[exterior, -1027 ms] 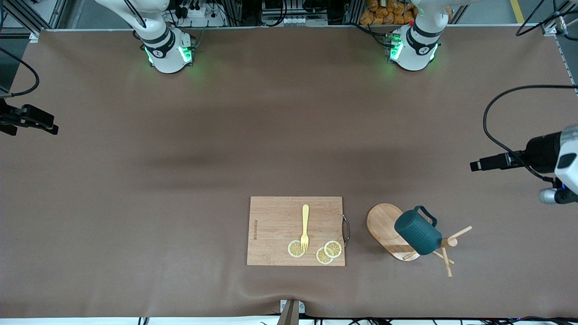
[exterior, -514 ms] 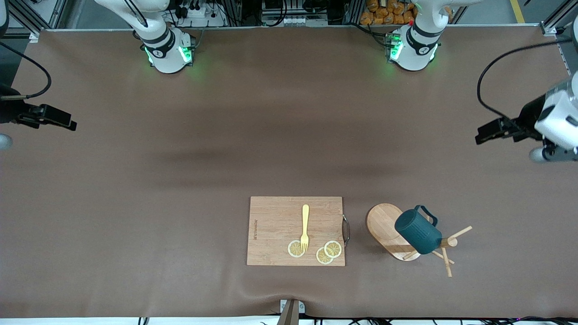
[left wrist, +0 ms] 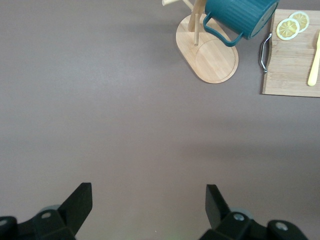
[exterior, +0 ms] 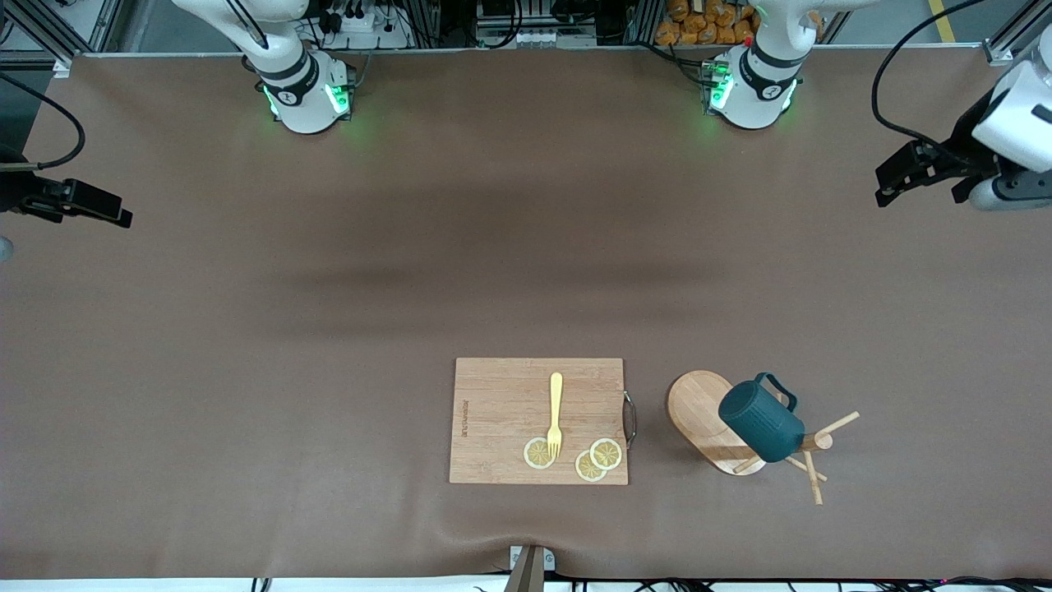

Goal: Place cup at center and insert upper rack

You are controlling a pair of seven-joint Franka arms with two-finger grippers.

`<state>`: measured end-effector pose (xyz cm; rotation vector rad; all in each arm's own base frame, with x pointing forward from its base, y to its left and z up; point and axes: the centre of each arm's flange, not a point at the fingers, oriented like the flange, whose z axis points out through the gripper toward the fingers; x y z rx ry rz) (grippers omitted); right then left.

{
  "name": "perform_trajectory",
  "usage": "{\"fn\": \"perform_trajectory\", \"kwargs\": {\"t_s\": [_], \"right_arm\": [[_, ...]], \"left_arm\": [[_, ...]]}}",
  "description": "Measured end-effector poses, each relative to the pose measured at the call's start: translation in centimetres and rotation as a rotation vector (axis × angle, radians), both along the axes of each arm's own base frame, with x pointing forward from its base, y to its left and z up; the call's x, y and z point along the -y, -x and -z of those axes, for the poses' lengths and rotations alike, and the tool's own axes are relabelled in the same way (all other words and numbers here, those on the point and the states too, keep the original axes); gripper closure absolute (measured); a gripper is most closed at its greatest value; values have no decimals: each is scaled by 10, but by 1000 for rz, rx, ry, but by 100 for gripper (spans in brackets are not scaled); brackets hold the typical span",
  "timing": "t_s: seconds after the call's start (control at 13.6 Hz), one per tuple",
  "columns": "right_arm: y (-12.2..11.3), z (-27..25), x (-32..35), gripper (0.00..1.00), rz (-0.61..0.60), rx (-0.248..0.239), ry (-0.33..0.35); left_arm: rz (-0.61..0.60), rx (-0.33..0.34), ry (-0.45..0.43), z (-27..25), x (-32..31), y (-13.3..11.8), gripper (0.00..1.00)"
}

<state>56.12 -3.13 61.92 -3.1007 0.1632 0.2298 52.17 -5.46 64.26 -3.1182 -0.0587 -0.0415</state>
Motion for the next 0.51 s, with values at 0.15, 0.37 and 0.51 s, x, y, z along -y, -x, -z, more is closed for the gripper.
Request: {"fn": "perform_trajectory", "kwargs": {"t_s": [0.15,0.37,0.51], "right_arm": [[0,-4,2,0,-7,7,9],[0,-5,3,0,-18,9,12],[0,-5,3,0,-18,10,14]], "left_arm": [[-1,-3,-1,1,0,1,0],[-1,-15,-2,7,0,2,0],[-7,-18,-2,8,-2,1,0]]}}
